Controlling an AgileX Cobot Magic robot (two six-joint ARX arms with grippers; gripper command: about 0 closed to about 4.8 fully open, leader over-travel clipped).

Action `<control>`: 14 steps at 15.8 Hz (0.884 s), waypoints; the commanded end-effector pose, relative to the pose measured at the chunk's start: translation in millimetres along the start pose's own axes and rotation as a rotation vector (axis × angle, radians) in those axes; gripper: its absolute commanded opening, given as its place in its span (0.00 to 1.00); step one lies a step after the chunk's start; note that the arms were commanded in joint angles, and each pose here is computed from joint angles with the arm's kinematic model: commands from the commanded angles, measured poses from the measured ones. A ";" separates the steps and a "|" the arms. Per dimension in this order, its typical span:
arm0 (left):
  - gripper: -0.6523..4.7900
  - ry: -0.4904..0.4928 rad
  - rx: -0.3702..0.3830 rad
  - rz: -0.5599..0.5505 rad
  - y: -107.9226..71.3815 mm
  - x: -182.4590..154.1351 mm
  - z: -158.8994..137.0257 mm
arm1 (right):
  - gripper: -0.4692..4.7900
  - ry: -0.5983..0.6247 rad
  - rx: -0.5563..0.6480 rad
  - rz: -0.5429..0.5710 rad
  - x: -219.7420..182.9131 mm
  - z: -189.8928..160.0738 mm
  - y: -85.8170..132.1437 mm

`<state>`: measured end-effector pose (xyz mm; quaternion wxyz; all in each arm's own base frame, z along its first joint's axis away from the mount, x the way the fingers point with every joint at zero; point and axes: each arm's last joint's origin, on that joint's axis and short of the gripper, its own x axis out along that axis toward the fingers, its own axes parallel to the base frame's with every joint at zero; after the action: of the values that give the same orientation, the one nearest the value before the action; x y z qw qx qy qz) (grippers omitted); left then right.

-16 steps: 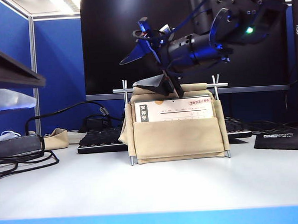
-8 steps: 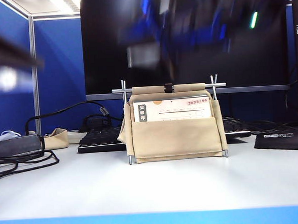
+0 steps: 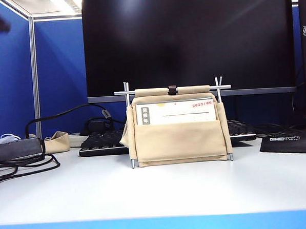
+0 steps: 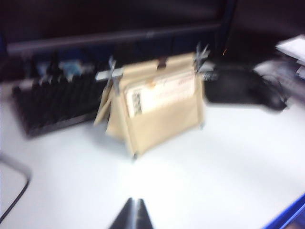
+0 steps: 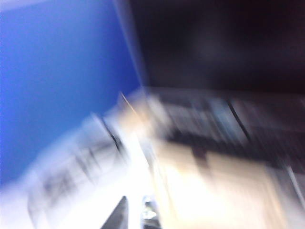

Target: Turn one page of the calendar.

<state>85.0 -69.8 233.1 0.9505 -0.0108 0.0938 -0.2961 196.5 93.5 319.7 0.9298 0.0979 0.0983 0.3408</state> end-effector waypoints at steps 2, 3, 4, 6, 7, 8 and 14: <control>0.11 0.135 0.019 0.197 7.3 -5.2 -15.8 | 0.10 -0.161 -0.029 -0.254 -79.5 -67.1 3.3; 0.11 0.124 -0.025 0.198 7.3 -3.5 -18.6 | 0.08 -0.217 -0.032 -0.287 -94.5 -90.1 1.9; 0.11 0.122 -0.043 0.197 7.4 -2.0 -21.8 | 0.08 -0.242 -0.034 -0.296 -101.7 -103.1 1.0; 0.11 0.136 -0.043 0.184 7.9 4.0 -38.6 | 0.08 -0.293 0.011 -0.359 -116.5 -128.7 -2.2; 0.11 0.143 -0.042 0.186 8.3 5.4 -43.3 | 0.08 -0.260 0.021 -0.404 -115.1 -133.7 -4.9; 0.11 0.148 -0.041 0.185 8.5 6.2 -46.8 | 0.08 -0.220 0.026 -0.426 -113.3 -137.3 -6.6; 0.11 0.206 -0.080 0.180 10.0 9.5 -72.3 | 0.08 0.003 0.042 -0.475 -104.9 -173.0 -16.9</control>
<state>84.6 -64.0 160.6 0.9568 -0.0062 0.2064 -0.2045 85.4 32.3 163.7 0.9822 0.0910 0.1210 0.1116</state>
